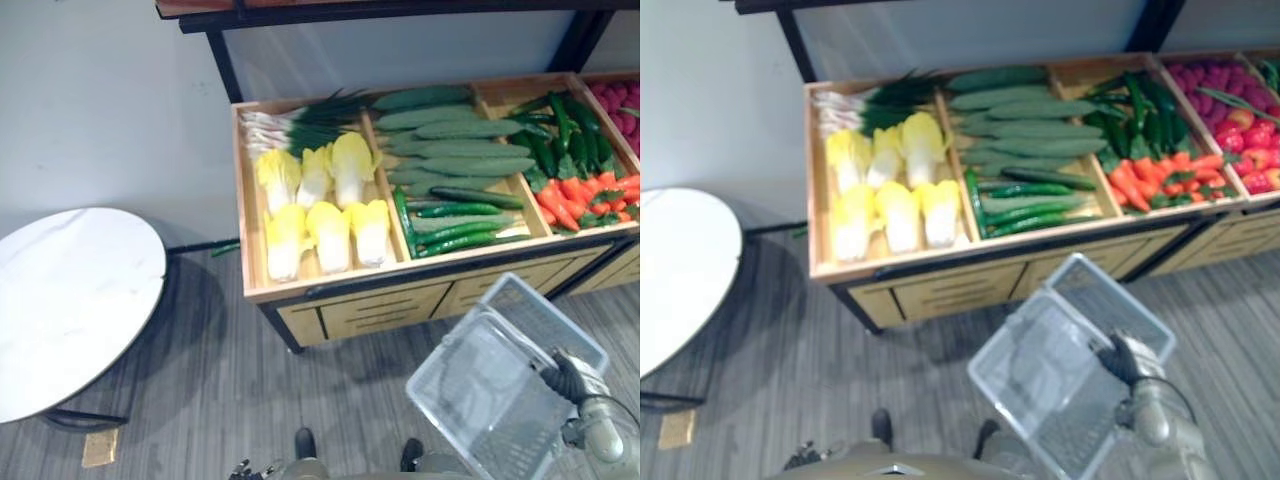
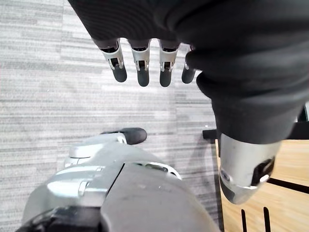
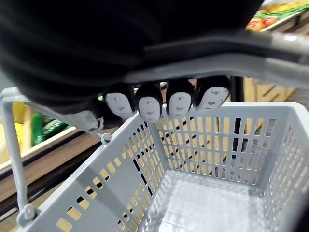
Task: Pick vegetable in the basket
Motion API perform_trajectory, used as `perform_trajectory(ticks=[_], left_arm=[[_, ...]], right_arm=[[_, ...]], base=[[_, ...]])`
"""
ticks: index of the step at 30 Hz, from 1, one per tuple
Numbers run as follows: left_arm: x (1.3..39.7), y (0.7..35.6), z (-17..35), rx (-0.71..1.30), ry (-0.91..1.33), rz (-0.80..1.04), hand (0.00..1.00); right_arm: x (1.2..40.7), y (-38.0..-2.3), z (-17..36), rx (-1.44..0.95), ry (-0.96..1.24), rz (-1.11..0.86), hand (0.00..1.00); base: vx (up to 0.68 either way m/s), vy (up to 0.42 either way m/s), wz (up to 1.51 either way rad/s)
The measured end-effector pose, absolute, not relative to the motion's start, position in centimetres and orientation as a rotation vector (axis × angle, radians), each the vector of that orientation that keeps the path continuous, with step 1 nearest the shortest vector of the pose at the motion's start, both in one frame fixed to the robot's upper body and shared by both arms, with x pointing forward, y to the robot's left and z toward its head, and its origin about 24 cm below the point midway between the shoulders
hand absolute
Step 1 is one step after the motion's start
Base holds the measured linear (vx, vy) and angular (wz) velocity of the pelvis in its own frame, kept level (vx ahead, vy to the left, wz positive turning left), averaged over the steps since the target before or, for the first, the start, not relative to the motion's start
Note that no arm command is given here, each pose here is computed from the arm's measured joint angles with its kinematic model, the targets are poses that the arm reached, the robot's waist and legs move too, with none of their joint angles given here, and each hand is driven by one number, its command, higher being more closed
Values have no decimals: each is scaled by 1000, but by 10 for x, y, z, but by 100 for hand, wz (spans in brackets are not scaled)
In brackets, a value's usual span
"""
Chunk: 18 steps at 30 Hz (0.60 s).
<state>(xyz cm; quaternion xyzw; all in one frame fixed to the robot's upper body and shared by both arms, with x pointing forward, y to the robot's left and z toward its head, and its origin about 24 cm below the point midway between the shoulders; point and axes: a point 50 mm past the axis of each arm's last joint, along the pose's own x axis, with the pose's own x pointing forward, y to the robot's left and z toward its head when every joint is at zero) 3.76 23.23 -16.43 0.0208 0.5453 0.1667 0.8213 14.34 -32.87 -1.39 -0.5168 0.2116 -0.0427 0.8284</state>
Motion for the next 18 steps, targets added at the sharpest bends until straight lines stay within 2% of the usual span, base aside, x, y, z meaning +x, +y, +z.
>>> perform_trajectory(ticks=[2, 6, 13, 18], left_arm=[[39, 237, -163, 49, 1147, 370, 0], [61, 251, -152, 89, 1037, 402, 0], [129, 282, -84, 182, 552, 559, 0], [155, 282, -50, 181, 348, 652, 0]], right_arm=[[129, -346, -20, -1088, 540, -145, 100], [112, -357, -29, -1070, 636, -180, 100], [98, -356, -47, -1010, 724, -180, 100], [85, -354, -68, -913, 823, -217, 100]], base=[[100, 77, -18], [76, 48, -6], [18, 8, -6], [0, 13, -3]])
